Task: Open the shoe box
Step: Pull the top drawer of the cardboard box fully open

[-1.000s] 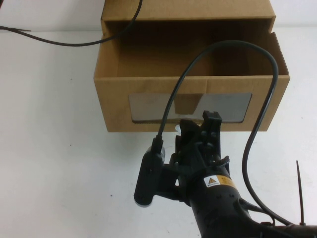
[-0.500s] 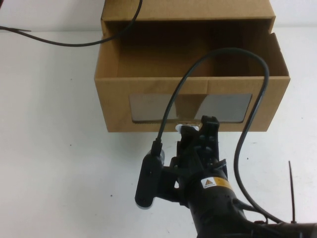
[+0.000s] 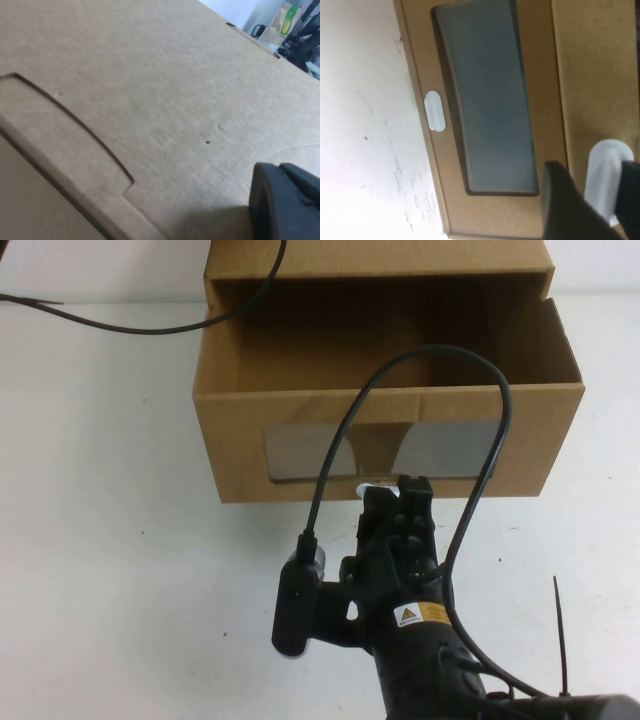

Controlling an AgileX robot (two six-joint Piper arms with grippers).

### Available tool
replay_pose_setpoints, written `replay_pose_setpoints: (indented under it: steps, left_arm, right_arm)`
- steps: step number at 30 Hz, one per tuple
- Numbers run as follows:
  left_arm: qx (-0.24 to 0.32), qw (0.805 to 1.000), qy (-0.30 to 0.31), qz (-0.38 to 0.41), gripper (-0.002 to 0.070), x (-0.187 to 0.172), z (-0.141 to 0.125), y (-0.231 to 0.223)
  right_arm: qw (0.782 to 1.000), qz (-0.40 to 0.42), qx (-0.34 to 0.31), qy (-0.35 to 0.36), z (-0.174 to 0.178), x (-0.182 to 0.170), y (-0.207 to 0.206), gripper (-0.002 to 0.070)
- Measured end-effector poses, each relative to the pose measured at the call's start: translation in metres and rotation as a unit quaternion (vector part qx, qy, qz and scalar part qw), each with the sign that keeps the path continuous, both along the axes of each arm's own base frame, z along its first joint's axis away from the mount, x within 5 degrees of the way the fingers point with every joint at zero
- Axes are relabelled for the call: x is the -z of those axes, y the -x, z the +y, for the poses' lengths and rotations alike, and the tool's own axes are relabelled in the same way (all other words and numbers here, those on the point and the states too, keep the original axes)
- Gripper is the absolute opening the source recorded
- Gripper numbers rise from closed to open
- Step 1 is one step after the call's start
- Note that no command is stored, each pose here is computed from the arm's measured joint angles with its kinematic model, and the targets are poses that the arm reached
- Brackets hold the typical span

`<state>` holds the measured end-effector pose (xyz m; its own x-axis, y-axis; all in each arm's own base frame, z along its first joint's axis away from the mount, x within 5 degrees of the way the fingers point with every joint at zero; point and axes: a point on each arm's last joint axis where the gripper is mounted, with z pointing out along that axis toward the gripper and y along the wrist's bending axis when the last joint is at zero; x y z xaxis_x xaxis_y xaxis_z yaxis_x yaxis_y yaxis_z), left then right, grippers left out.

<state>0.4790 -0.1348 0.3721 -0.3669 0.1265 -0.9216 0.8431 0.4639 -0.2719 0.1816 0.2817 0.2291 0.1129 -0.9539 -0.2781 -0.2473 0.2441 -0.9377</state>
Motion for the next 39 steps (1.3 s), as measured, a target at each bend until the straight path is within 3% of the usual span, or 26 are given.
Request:
replay_pose_setpoints:
  steps: [5, 12, 23, 39]
  left_arm:
    - [0.001, 1.000, 0.000, -0.003, -0.0006, 0.000, 0.000, 0.000]
    - [0.002, 1.000, -0.001, -0.004, -0.0006, 0.000, 0.000, 0.000]
    - [0.002, 1.000, -0.001, -0.004, -0.0006, 0.000, 0.000, 0.000]
    - [0.007, 1.000, 0.000, 0.001, -0.0006, 0.000, -0.001, 0.001]
  right_arm:
    - [1.000, -0.006, -0.001, 0.001, 0.000, 0.000, 0.000, 0.0171]
    - [1.000, -0.015, 0.004, -0.008, 0.000, -0.002, -0.001, 0.0015]
    - [1.000, -0.013, 0.006, -0.009, 0.001, -0.002, 0.003, 0.0006]
    - [0.999, 0.014, 0.005, -0.031, 0.007, -0.007, 0.041, 0.0005]
